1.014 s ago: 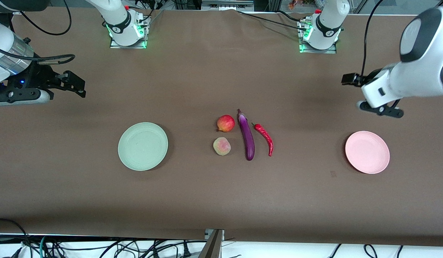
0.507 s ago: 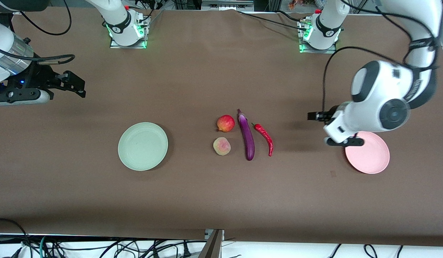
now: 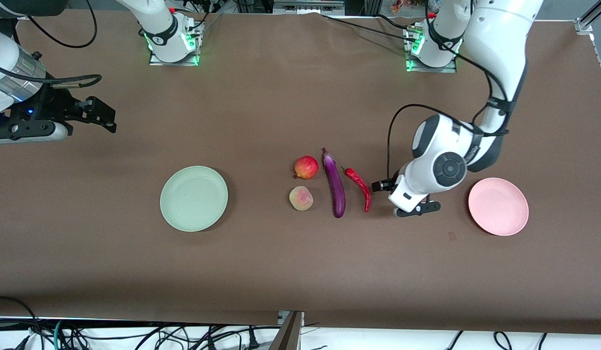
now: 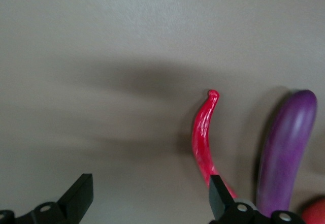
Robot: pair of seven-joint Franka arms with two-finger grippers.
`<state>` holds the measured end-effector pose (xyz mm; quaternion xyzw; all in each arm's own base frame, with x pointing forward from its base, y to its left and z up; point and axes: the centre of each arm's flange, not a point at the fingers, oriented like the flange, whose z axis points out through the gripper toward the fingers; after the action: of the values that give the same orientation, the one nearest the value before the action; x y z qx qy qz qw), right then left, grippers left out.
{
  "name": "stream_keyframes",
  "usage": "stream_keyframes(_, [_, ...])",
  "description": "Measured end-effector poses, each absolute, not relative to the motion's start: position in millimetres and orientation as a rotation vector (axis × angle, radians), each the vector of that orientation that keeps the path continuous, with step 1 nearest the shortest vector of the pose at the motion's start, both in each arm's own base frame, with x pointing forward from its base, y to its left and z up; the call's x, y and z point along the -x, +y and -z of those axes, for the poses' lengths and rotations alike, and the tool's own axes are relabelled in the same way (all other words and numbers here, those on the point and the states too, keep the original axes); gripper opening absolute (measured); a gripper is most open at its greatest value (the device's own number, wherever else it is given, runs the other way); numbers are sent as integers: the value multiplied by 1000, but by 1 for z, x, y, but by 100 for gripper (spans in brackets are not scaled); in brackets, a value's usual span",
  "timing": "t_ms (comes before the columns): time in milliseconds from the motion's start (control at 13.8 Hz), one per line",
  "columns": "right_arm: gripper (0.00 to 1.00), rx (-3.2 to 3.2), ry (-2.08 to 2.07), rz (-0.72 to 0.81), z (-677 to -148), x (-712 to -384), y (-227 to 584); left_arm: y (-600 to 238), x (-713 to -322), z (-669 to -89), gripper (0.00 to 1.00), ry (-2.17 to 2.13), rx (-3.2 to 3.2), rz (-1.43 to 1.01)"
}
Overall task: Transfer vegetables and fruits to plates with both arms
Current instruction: 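Reach the left gripper down and grasp the red chili pepper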
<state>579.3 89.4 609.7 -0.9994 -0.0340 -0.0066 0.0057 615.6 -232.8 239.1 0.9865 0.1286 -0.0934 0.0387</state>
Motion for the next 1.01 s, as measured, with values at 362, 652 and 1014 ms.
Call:
stream_keyframes(362, [100,3128,-106,23,-610,-579,89,-258,-592,-195,98,669,-2959,153])
stream_keyframes(652, [100,3128,-106,23,-610,-579,89,-282,-580,-177,74,837,-2904,124])
stream_keyframes(1014, [100,3128,-106,26,-610,-580,89,-297,-576,-173,22,869,-2879,88])
